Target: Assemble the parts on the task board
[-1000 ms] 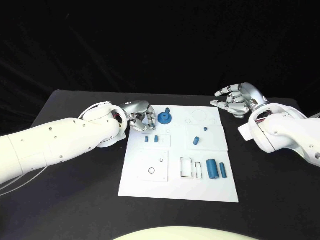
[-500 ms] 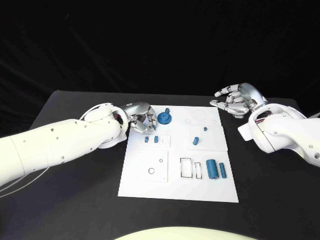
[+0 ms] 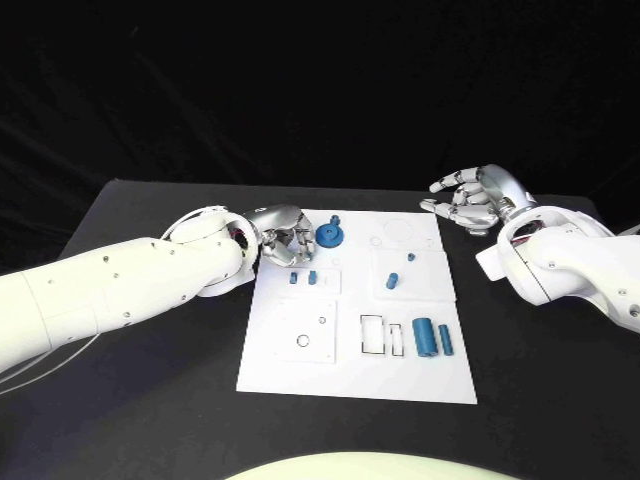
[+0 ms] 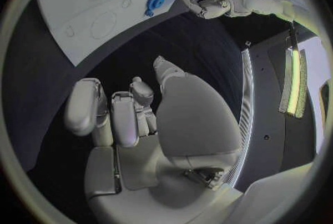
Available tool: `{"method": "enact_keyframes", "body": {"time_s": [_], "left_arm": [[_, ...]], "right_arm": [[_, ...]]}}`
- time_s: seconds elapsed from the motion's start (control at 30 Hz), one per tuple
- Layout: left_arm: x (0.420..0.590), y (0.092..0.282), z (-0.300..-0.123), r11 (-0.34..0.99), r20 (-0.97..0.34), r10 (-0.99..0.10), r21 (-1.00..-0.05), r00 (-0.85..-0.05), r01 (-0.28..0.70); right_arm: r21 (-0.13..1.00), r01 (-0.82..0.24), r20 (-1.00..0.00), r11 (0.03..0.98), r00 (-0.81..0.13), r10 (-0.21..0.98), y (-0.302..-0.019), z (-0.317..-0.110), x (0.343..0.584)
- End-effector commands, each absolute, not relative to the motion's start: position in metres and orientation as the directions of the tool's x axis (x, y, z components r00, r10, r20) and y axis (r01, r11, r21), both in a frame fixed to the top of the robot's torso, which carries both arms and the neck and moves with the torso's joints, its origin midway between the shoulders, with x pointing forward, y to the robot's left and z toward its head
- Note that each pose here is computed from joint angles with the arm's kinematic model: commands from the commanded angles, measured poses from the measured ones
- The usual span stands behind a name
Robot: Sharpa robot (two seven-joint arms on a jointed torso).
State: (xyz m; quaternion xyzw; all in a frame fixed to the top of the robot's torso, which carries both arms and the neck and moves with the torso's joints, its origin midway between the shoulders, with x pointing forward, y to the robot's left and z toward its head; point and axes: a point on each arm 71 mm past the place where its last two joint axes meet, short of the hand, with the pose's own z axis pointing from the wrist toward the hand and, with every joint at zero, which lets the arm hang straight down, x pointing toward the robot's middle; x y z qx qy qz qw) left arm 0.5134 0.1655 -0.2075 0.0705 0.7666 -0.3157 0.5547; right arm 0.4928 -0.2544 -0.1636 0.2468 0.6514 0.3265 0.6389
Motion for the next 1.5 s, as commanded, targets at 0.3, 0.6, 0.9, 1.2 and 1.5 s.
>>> {"method": "enact_keyframes", "body": {"time_s": [0.3, 0.6, 0.9, 1.2, 1.5], "left_arm": [[0.5137, 0.1646, -0.2119, 0.8, -0.886, -0.22, -0.404, -0.408, 0.445], [0.5146, 0.1653, -0.2142, 0.809, -0.886, -0.209, -0.394, -0.413, 0.436], [0.5147, 0.1666, -0.215, 0.812, -0.886, -0.207, -0.392, -0.416, 0.432], [0.5145, 0.1664, -0.2136, 0.806, -0.886, -0.226, -0.404, -0.406, 0.433], [0.5149, 0.1675, -0.2122, 0.801, -0.886, -0.244, -0.413, -0.394, 0.432]], "right_arm": [[0.737, -0.111, -0.675, 0.666, -0.071, 0.735, -0.2533, -0.1634, 0.4923], [0.737, -0.111, -0.675, 0.666, -0.07, 0.735, -0.2539, -0.1634, 0.492], [0.737, -0.11, -0.675, 0.667, -0.069, 0.735, -0.2544, -0.1633, 0.492], [0.737, -0.109, -0.675, 0.667, -0.068, 0.734, -0.2553, -0.1634, 0.492], [0.737, -0.109, -0.675, 0.667, -0.067, 0.735, -0.2554, -0.1633, 0.492]]}}
